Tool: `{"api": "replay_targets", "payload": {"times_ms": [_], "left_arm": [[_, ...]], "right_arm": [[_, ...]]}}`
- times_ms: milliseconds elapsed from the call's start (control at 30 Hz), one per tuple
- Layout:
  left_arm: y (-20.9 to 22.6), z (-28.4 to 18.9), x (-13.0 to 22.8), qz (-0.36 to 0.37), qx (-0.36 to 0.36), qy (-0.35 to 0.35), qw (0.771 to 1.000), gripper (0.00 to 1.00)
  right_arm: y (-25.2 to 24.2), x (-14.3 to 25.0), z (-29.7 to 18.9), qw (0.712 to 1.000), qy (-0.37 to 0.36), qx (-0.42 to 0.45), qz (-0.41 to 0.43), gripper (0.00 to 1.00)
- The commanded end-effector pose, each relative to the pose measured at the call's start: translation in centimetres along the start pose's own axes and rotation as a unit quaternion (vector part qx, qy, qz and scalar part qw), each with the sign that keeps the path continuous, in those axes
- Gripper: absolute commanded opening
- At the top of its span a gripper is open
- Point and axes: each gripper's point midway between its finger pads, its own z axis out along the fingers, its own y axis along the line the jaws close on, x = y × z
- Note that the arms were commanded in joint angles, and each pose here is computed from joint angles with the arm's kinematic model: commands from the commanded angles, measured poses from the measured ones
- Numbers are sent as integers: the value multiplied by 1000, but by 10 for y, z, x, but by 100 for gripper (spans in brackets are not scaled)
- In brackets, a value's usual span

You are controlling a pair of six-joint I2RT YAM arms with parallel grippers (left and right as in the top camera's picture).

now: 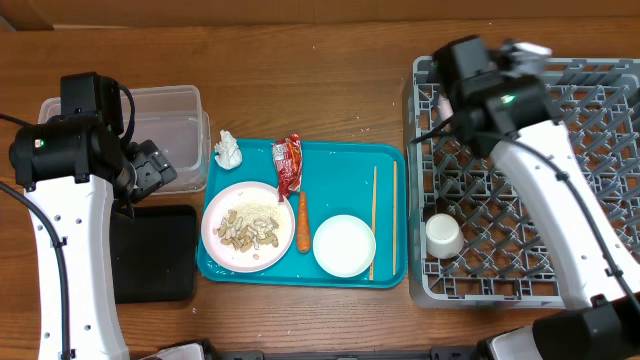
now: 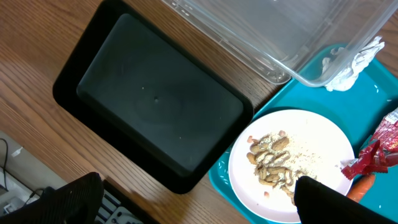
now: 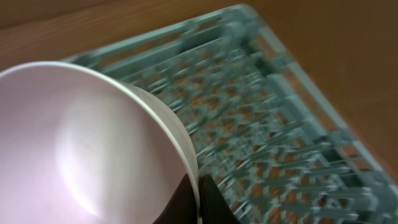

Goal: Sort waste into correct bins and load items into the dishwasher
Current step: 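Place the pink bowl at the back of the rack, release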

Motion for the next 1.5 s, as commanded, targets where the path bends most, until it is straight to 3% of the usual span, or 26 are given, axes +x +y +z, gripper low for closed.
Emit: {"api": "replay_targets", "payload": {"times_ms": [0, 167, 600, 1467], "left_arm": [[4, -6, -5, -13, -3, -17, 1000, 100], [4, -6, -5, -13, -3, -17, 1000, 100], [4, -6, -5, -13, -3, -17, 1000, 100], [4, -6, -5, -13, -3, -17, 1000, 100]], "right_arm": [[-47, -15, 27, 989, -58, 127, 46, 4], [-59, -8, 57, 978, -78, 189, 35, 4], [-30, -2, 98, 958, -84, 249, -114, 4], [-39, 29, 107, 948, -57, 272, -152, 4]]}}
